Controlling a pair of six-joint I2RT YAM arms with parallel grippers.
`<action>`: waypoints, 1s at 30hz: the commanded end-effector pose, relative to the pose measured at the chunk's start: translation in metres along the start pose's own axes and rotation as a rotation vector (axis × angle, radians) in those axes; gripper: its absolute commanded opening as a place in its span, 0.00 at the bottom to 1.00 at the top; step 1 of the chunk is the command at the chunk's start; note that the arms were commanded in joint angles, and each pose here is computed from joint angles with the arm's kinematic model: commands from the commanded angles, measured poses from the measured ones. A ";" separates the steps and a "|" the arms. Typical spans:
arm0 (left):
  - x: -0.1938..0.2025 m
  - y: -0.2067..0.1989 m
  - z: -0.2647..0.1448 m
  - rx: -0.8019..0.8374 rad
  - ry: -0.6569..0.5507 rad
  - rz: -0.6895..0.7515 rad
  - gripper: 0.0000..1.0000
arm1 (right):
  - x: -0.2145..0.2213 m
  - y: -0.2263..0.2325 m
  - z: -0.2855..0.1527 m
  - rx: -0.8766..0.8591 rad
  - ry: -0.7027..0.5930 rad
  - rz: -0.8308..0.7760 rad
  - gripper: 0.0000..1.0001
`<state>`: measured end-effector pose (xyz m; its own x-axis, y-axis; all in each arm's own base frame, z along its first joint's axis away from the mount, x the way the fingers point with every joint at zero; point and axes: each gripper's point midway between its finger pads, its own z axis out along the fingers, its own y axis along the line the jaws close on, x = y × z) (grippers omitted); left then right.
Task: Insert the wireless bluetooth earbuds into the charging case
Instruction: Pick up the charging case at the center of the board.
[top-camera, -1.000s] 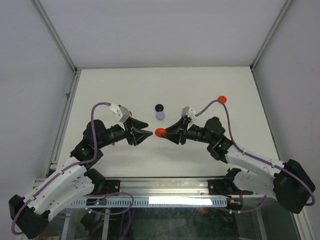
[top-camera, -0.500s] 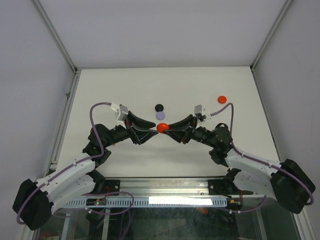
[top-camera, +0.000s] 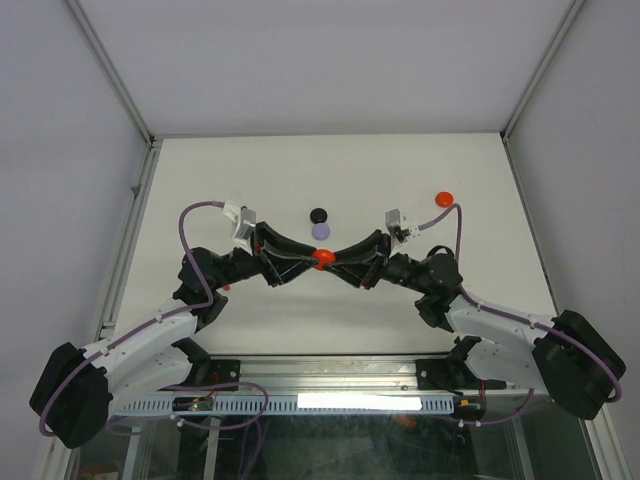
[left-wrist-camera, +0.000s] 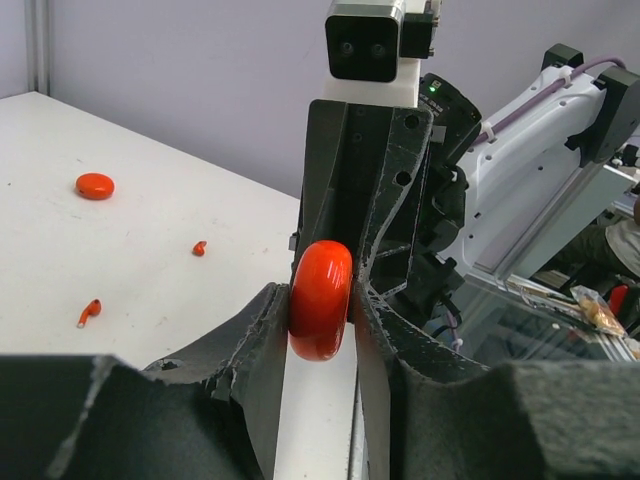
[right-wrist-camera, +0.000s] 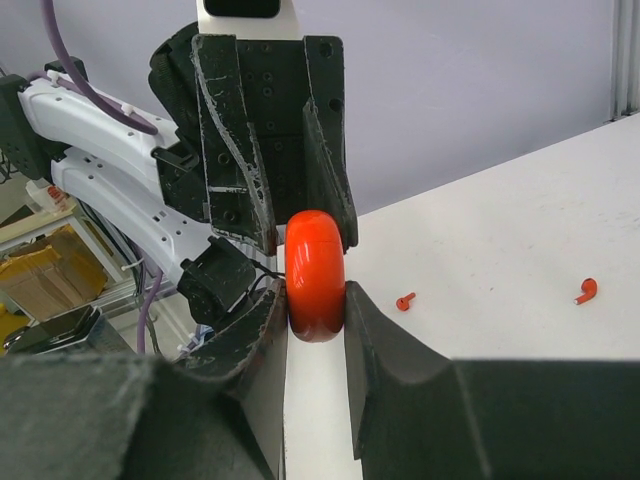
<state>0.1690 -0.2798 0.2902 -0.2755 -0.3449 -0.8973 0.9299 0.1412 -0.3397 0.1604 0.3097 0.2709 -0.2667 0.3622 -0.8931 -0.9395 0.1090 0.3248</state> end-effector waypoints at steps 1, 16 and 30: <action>-0.011 -0.018 0.003 0.090 -0.027 0.030 0.32 | -0.026 0.015 0.011 -0.066 -0.068 -0.042 0.00; -0.002 -0.019 0.001 0.077 0.118 0.079 0.00 | -0.006 0.014 0.002 -0.055 0.091 -0.117 0.39; 0.001 -0.020 -0.003 0.041 0.324 0.102 0.00 | 0.002 0.018 -0.002 -0.092 0.249 -0.214 0.55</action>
<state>0.1562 -0.2810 0.2874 -0.2816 -0.0747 -0.9566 0.9462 0.1437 -0.2898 0.1454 0.3065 0.2546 -0.1659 0.1086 -0.9801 -0.9774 0.1140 0.1781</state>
